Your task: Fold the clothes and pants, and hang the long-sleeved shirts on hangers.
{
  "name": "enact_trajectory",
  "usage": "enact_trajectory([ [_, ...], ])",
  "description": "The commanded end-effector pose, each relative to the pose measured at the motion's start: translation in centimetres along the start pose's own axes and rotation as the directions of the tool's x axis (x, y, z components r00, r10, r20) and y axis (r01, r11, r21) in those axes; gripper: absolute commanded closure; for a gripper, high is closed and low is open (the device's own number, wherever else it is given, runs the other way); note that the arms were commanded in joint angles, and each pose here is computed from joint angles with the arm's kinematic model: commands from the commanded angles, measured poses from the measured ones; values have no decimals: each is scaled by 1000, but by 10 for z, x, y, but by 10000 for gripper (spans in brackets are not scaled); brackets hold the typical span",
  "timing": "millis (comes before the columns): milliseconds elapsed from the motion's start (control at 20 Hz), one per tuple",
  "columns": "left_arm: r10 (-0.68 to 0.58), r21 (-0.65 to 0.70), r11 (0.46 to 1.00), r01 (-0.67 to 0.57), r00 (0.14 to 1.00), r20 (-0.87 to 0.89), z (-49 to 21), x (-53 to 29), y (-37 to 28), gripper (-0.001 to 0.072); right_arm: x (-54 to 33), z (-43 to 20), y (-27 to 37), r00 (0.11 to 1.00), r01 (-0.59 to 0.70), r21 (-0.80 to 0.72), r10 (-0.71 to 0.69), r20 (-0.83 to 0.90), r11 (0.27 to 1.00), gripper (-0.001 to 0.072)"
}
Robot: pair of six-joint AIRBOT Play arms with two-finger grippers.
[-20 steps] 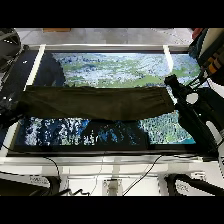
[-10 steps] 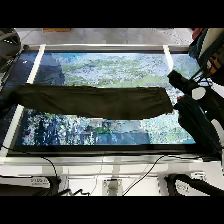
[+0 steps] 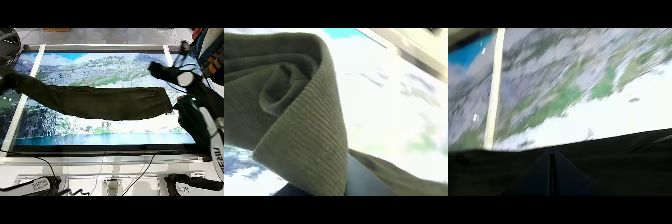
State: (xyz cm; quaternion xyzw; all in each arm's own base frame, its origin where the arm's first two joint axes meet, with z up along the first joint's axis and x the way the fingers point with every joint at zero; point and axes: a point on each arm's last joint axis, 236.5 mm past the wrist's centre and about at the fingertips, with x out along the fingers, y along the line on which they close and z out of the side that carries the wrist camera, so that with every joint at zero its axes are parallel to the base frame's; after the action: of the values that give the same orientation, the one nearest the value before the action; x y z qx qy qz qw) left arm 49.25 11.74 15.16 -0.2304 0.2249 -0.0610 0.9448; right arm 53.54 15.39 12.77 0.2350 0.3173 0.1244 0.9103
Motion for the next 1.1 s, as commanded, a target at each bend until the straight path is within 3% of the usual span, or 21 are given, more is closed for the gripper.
enact_trajectory([
  [0, -120, 132, 983, 130, 990, -78, -8, -28, -73, 690, 45, -60, 60, 985, -86, -70, 75, -153, 994, 675],
  [200, -236, 220, 942, 253, 967, -101, -14, -46, -148, 690, 100, -149, 125, 941, -188, -100, 150, -304, 977, 675],
  [400, -395, 153, 904, 399, 917, -57, -9, -50, -208, 689, 134, -234, 189, 877, -293, -70, 239, -416, 954, 675],
  [550, -404, 154, 901, 406, 914, -45, -9, -46, -217, 688, 135, -288, 236, 836, -367, -82, 290, -466, 927, 675],
  [800, -415, 144, 896, 420, 907, -68, -17, -39, -222, 688, 127, -307, 303, 847, -467, -103, 410, -338, 878, 675],
  [1050, -410, 130, 899, 417, 909, -80, -21, -32, -217, 688, 130, -308, 293, 855, -454, -155, 380, -354, 877, 674],
])
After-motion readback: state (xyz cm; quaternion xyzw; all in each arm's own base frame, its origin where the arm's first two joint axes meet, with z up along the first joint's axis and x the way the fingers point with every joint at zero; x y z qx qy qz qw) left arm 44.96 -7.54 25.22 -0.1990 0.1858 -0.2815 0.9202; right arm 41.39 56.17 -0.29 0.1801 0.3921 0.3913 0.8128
